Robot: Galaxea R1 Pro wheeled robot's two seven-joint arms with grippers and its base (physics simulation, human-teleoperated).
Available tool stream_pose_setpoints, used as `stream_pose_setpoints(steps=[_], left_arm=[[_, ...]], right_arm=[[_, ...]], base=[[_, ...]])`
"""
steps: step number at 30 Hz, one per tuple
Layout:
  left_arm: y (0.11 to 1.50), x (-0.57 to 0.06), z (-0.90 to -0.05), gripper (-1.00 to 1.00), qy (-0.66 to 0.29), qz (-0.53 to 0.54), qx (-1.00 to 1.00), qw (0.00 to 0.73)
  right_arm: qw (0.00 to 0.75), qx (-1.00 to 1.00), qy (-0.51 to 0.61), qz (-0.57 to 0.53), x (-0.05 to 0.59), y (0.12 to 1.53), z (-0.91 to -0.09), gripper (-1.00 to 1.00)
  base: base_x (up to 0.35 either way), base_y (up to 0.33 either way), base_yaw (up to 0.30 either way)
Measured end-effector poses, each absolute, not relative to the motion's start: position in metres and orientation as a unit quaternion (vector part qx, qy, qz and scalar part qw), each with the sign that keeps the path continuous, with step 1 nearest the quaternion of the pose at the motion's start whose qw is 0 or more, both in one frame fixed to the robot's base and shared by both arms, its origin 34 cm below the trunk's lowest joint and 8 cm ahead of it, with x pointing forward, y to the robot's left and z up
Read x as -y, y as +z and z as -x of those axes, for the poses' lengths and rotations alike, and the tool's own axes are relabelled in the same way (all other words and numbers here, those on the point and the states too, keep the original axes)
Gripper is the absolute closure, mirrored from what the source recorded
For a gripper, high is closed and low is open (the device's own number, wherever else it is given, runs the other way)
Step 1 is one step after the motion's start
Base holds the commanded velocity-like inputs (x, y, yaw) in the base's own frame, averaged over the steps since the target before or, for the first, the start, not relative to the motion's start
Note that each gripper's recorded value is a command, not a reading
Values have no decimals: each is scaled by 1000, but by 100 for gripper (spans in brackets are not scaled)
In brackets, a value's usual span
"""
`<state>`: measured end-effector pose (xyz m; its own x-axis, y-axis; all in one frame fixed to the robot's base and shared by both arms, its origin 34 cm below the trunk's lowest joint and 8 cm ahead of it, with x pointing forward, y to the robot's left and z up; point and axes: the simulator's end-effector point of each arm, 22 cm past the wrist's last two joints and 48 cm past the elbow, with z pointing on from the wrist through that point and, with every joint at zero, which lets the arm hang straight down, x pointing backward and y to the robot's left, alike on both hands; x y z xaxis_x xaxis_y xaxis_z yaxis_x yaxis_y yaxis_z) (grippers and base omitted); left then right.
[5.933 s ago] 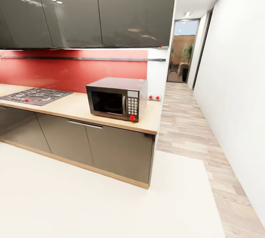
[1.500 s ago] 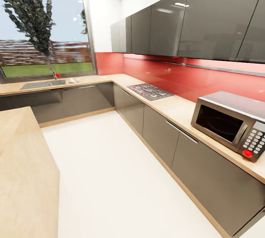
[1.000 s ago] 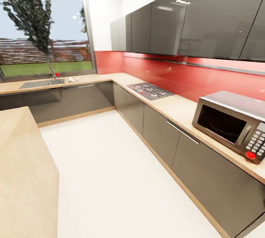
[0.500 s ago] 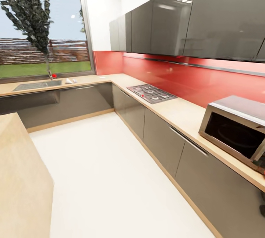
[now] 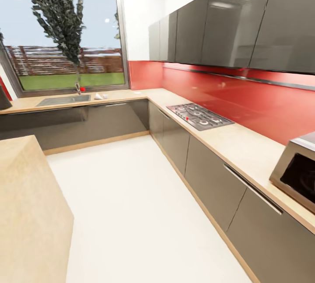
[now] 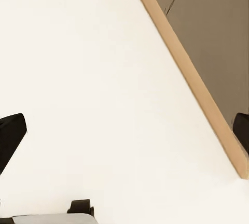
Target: Set up a coffee station on the kitchen countertop: keep the coffee maker on the countertop, move the bottle of coffee from the kitchen shelf to the counter next to the coffee maker, place a paper coffee filter on top of the coffee maker, put the saucer next to the coffee maker with the coffee cup on the saucer, and place the electric kettle next to the coffee maker.
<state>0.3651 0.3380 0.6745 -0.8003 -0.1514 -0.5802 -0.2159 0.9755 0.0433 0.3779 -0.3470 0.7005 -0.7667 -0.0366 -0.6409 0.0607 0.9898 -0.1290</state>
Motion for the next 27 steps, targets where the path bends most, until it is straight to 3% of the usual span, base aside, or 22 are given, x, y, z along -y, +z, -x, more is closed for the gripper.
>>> stream_pose_setpoints(steps=[27], left_arm=[[675, -338, -365, -100, 54, 97, -947, 301]], right_arm=[[340, -938, -72, -1, 348, 700, -376, -100]], base=[[339, 0, 12]])
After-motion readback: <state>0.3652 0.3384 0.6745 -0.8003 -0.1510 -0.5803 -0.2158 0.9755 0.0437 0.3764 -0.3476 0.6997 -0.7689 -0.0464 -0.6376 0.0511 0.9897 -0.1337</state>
